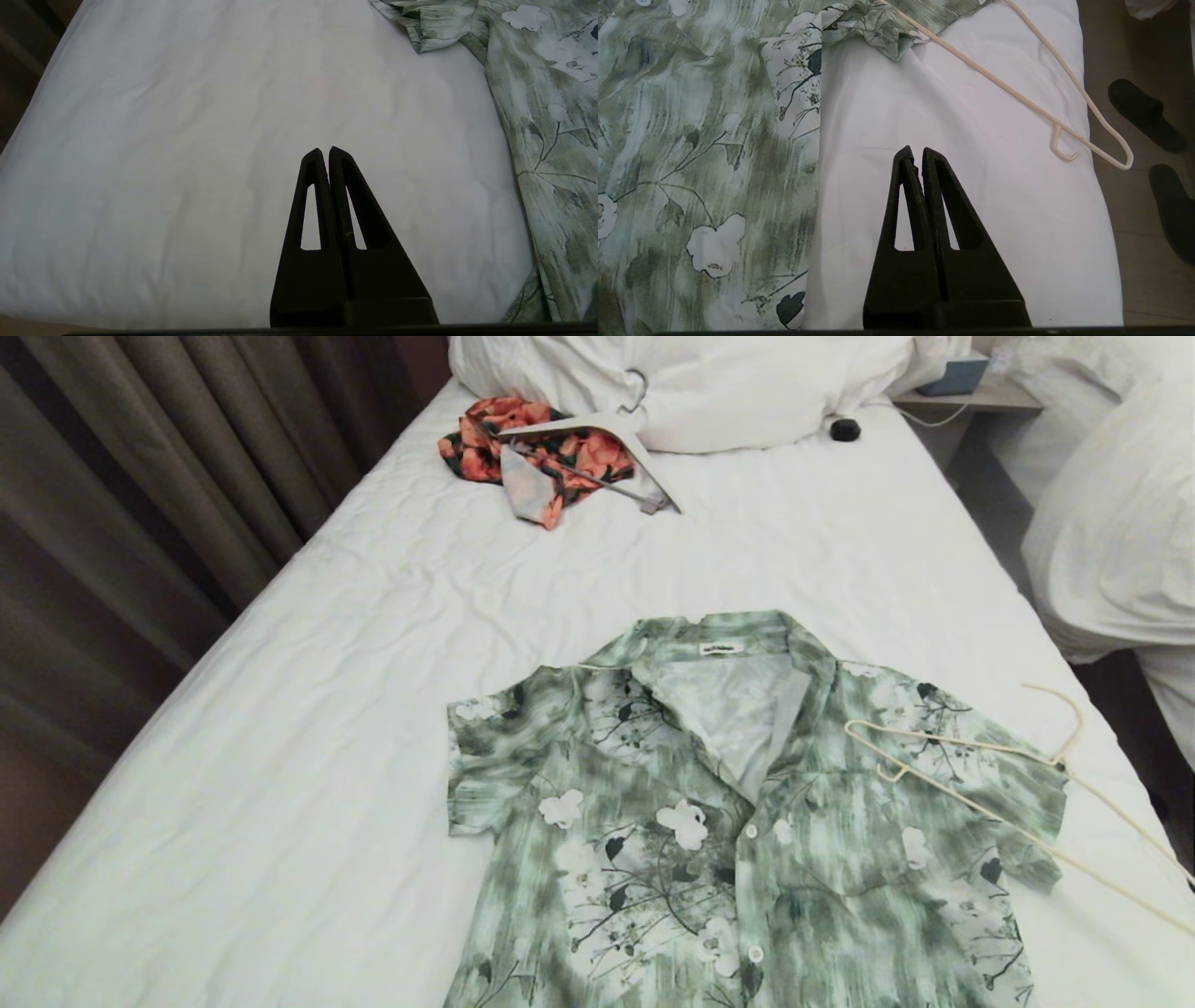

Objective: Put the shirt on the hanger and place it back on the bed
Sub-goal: Lift the shirt and hanger

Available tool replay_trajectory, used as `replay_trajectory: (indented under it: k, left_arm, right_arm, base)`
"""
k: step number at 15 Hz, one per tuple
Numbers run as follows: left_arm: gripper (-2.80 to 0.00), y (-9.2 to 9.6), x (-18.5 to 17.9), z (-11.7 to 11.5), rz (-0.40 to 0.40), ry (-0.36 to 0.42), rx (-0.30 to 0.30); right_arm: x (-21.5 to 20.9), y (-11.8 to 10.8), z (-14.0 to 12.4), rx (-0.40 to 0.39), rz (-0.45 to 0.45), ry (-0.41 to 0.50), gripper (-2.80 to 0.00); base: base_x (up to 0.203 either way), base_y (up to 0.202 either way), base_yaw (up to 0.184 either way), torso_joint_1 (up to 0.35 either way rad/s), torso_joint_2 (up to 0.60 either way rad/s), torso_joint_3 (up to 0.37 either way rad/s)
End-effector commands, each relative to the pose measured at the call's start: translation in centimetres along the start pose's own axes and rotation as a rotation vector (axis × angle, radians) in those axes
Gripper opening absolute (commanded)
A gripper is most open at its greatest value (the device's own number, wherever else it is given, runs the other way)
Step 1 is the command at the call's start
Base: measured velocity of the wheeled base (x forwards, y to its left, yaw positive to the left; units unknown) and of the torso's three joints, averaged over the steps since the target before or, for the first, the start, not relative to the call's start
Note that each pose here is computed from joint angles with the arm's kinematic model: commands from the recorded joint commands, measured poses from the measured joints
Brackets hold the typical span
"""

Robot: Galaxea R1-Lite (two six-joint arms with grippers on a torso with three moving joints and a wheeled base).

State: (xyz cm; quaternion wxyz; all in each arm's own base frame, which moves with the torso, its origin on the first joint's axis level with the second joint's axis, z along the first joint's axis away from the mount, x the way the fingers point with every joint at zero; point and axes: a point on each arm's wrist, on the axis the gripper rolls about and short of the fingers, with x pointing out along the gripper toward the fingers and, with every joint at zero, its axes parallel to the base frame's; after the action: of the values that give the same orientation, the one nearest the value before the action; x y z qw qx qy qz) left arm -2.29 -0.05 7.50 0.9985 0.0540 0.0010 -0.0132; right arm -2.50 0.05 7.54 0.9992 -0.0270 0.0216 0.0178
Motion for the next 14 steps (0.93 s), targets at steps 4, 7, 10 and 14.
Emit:
replay_trajectory:
  k: [4, 7, 10, 14]
  left_arm:
    - [-2.80, 0.0, 0.0, 0.0, 0.000, 0.001, 0.001]
    - [-2.80, 0.0, 0.0, 0.0, 0.000, 0.001, 0.001]
    - [-2.80, 0.0, 0.0, 0.0, 0.000, 0.001, 0.001]
    - [-2.80, 0.0, 0.0, 0.0, 0.000, 0.001, 0.001]
  right_arm:
    - [0.0, 0.0, 0.0, 0.016, -0.004, 0.000, -2.80]
    - [-0.1, 0.0, 0.2, 0.013, -0.004, -0.008, -2.80]
    - [-0.7, -0.1, 3.1, 0.006, 0.007, -0.047, -2.80]
    - [2.2, -0.6, 8.8, 0.013, 0.002, 0.100, -2.80]
  base:
    - [0.000, 0.000, 0.000, 0.000, 0.00, 0.000]
    - [0.000, 0.000, 0.000, 0.000, 0.00, 0.000]
    - [0.000, 0.000, 0.000, 0.000, 0.00, 0.000]
    - [0.000, 0.000, 0.000, 0.000, 0.00, 0.000]
